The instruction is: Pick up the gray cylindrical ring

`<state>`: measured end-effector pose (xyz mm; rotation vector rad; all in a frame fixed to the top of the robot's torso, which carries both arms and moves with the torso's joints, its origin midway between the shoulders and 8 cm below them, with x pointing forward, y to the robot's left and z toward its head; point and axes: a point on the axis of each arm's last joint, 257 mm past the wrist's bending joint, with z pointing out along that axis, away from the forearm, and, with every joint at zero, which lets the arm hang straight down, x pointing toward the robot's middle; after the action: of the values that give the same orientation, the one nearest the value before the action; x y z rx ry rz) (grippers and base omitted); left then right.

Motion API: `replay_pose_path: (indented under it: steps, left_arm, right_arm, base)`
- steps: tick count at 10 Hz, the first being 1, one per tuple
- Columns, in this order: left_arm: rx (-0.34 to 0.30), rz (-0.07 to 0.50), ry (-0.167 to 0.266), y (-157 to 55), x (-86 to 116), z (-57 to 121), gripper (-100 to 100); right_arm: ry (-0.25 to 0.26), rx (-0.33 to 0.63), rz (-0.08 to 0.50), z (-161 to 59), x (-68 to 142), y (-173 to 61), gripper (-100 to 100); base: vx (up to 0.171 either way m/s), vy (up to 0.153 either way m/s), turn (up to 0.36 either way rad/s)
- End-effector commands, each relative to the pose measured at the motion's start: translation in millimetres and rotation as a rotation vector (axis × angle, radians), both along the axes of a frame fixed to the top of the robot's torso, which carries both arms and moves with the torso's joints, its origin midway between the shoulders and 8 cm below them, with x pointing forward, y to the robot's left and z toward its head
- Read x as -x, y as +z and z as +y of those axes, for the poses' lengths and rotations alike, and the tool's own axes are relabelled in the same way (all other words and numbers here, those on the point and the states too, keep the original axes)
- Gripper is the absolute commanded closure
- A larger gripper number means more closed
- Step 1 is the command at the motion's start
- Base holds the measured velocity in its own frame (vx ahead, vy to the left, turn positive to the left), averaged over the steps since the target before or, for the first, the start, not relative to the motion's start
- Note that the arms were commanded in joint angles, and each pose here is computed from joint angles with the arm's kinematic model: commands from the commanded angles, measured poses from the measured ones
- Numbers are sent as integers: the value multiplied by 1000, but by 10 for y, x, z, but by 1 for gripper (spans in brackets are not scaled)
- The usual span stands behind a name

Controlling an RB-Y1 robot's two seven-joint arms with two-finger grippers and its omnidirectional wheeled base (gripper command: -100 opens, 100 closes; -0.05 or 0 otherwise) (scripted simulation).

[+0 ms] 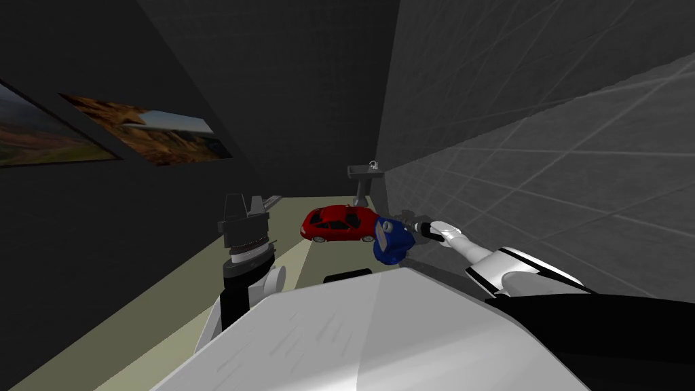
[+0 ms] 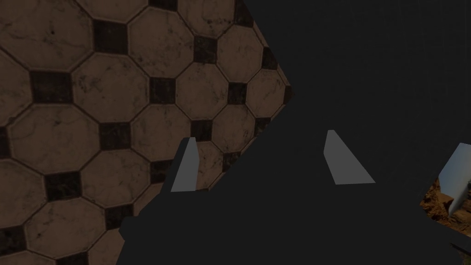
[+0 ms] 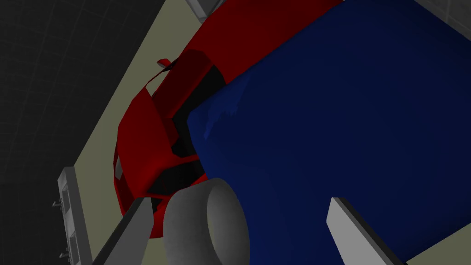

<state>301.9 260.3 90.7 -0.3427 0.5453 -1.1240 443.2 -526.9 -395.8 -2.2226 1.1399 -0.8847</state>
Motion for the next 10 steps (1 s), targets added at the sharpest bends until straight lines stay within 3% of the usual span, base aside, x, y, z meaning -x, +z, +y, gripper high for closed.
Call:
replay_pose_path:
  steps: [1, 6, 8, 10]
  left_arm:
    - [0, 0, 0, 0, 0, 0, 0]
    - [0, 0, 0, 0, 0, 0, 0]
    - [0, 0, 0, 0, 0, -1, 0]
    - [0, 0, 0, 0, 0, -1, 0]
  right_arm:
    - [-34, 19, -42, -112, -133, 154, -100]
    - [-122, 51, -160, -366, -482, 584, -100]
    - [-108, 13, -129, -172, -389, 340, -100]
    - [-102, 6, -118, -132, -355, 281, -100]
  base:
    - [-90, -65, -222]
    - [-57, -54, -154]
    - [37, 113, 243]
    - [46, 88, 70]
